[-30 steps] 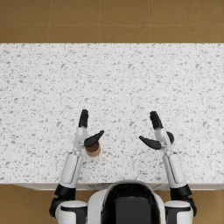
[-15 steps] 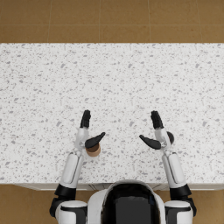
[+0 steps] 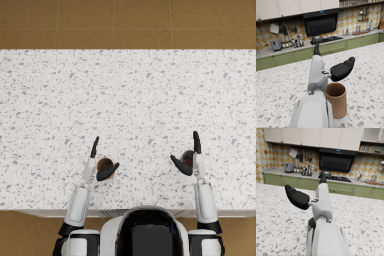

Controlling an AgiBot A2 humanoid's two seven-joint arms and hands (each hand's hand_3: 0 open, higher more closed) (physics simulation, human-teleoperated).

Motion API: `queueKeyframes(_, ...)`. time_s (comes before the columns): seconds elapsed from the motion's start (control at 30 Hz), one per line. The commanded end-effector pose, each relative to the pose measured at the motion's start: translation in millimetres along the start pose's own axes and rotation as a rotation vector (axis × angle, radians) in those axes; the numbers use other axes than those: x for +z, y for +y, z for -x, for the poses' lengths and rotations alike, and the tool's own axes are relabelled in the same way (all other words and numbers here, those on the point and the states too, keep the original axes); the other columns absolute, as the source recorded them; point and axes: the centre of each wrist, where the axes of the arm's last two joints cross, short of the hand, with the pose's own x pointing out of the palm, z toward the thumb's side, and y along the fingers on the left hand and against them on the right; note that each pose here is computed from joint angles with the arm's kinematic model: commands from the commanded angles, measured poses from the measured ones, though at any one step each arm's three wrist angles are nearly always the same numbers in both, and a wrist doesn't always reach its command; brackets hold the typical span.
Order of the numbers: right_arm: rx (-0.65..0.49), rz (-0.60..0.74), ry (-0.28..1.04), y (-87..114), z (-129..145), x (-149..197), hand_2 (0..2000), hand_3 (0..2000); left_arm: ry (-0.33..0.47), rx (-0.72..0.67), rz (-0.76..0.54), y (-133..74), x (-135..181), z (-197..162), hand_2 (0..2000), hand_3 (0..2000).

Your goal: Pick up two cups and pour the berry on the right into the cup on the left

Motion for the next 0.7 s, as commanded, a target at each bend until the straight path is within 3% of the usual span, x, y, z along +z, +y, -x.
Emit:
queueKeyframes(0.03,-0.054,-0.001,0.032,11.7,13.0,3.8,0,0,0.019,-0.032,0.033,-16.2,-1.1,-3.6,0,0)
queueKeyframes(0.07,-0.101,-0.056,0.073,27.2,22.8,-4.3,0,0,0.032,-0.059,0.099,-30.1,-11.0,-6.0,0,0)
queueKeyframes(0.23,-0.132,-0.111,0.189,40.2,26.7,-13.3,0,0,0.036,-0.061,0.173,-37.0,-28.1,-6.6,0,0)
queueKeyframes(0.5,-0.091,-0.202,0.187,53.7,12.9,-32.9,0,0,0.031,-0.034,0.216,-40.2,-39.4,-3.6,0,0)
queueKeyframes(0.7,-0.13,-0.276,0.188,55.8,23.0,-52.8,0,0,0.022,-0.015,0.278,-44.9,-55.3,-1.5,0,0)
